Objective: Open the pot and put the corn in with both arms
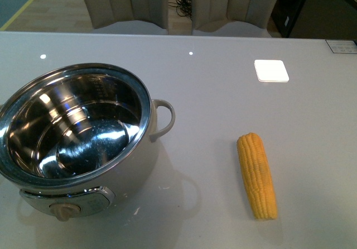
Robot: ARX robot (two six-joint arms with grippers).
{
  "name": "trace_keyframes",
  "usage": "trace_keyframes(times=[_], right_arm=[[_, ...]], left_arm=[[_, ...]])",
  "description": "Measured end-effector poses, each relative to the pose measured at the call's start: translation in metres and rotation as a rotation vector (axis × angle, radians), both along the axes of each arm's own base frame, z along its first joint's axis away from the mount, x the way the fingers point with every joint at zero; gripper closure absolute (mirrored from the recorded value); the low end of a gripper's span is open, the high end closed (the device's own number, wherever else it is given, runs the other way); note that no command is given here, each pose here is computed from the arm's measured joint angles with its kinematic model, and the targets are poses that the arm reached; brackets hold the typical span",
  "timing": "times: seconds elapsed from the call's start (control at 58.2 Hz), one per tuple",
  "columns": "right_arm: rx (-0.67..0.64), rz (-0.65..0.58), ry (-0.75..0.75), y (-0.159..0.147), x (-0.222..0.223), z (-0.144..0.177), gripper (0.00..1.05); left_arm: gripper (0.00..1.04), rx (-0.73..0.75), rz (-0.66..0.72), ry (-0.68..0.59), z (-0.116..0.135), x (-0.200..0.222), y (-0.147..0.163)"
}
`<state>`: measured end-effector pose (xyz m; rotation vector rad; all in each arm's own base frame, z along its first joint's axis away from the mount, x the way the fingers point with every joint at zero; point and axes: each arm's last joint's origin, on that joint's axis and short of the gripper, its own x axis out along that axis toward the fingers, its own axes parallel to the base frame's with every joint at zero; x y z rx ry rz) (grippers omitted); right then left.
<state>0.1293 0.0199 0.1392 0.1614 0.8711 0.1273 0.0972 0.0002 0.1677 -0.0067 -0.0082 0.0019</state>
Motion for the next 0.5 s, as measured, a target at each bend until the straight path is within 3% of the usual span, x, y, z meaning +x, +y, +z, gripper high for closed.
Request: trace_keyframes(times=[0.309,0.498], right_arm=[[-0.058,0.143,0.039,0.045,0.060,-0.036,0.09],[-0.145,0.191,0.130,0.069,0.084,-0.080,0.09]], left_arm=[[0.07,0.000,0.000,0.000,0.000,0.000,0.000],[0.07,0.000,0.000,0.000,0.000,0.000,0.000]])
